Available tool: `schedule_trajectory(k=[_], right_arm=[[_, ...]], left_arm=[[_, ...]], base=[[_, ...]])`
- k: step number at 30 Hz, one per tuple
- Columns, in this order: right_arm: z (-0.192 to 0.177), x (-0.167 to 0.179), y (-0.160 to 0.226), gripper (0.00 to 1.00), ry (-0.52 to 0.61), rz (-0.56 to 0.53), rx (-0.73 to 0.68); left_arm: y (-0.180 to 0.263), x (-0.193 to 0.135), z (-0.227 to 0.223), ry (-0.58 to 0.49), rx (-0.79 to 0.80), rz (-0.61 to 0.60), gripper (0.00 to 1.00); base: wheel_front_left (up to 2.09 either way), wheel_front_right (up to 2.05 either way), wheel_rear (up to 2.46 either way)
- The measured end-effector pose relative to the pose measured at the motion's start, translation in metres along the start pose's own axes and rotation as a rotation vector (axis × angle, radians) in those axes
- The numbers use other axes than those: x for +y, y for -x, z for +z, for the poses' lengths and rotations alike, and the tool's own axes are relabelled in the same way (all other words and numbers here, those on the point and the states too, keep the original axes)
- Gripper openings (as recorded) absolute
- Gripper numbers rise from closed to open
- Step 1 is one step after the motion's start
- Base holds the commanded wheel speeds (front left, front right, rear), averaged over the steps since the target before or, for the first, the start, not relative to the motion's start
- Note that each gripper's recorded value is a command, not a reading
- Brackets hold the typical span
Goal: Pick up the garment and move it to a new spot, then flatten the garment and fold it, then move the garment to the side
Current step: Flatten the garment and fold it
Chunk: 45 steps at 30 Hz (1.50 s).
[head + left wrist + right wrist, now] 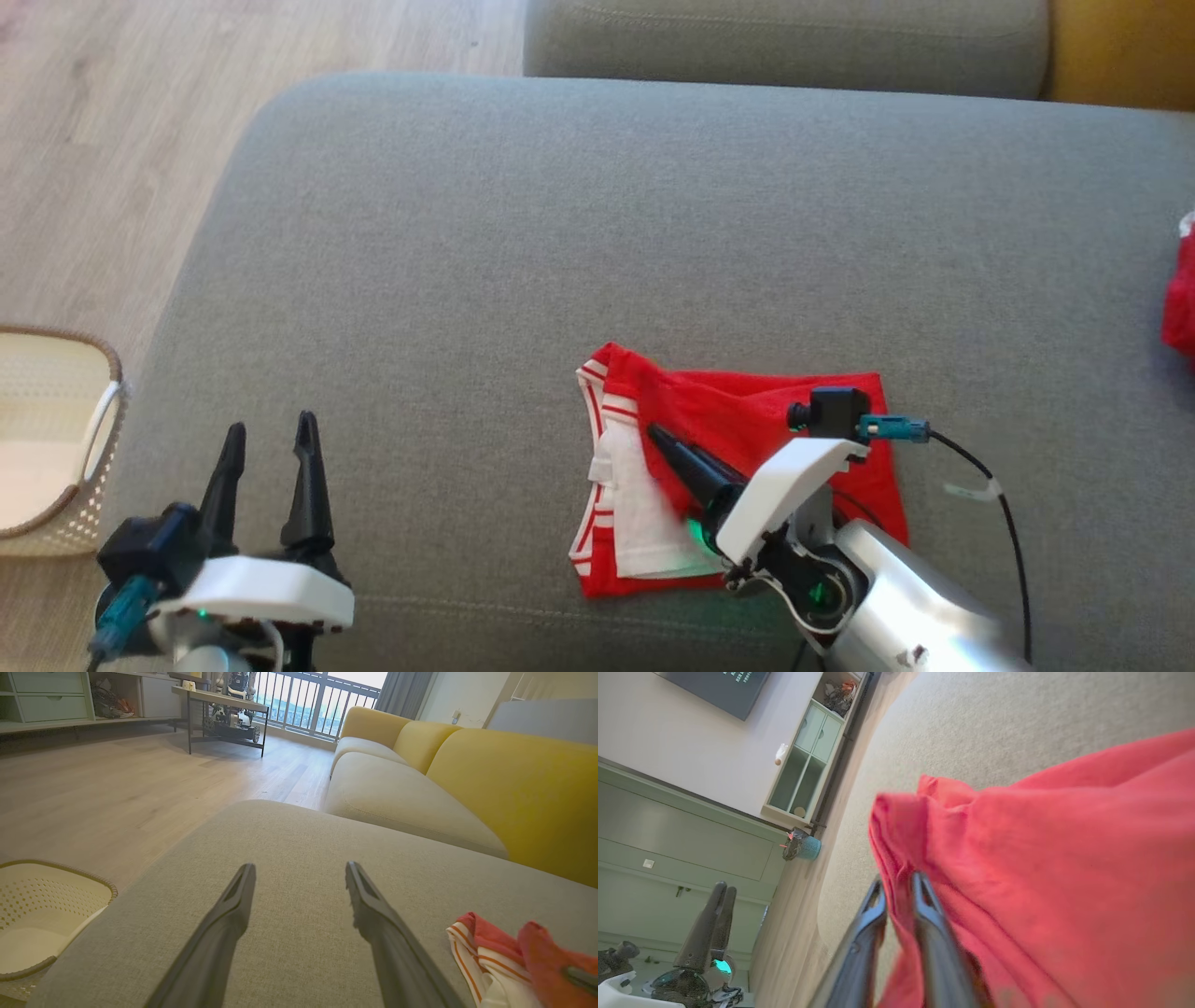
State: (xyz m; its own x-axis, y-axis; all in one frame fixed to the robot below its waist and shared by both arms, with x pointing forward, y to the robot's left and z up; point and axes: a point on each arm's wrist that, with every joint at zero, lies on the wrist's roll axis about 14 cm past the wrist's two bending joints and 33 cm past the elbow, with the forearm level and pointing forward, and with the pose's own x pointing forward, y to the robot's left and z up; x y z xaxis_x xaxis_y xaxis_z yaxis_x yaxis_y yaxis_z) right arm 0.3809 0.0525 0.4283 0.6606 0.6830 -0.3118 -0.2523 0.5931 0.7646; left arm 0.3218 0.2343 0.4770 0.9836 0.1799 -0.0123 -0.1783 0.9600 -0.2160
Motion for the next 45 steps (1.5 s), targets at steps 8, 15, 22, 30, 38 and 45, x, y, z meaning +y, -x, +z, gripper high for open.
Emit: schedule_trajectory(k=[8,15,22,30,38,45], right_arm=[[0.017,0.021,-0.011,1.00,-0.009,0.053,-0.058],[0.061,0.021,-0.007,1.00,0.082,0.034,-0.198],[0.128,-0.001,0.018,1.00,0.283,-0.048,-0.369],[0.212,-0.034,0.079,1.00,0.566,-0.184,-0.567],[0.205,-0.068,0.140,1.00,0.714,-0.341,-0.678],[0.183,-0.074,0.173,1.00,0.739,-0.445,-0.748]], left_arm=[[-0.003,0.000,-0.001,-0.001,0.003,0.000,1.00],[-0.008,-0.012,0.000,0.011,-0.002,-0.030,1.00],[-0.015,-0.026,0.003,0.013,-0.011,-0.069,1.00],[-0.023,-0.041,0.008,0.022,-0.029,-0.110,1.00],[-0.028,-0.051,0.014,0.034,-0.047,-0.136,1.00],[-0.028,-0.054,0.014,0.047,-0.047,-0.138,1.00]], base=[[0.00,0.00,0.00],[0.00,0.00,0.00],[0.00,0.00,0.00],[0.00,0.00,0.00],[0.00,0.00,0.00],[0.00,0.00,0.00]])
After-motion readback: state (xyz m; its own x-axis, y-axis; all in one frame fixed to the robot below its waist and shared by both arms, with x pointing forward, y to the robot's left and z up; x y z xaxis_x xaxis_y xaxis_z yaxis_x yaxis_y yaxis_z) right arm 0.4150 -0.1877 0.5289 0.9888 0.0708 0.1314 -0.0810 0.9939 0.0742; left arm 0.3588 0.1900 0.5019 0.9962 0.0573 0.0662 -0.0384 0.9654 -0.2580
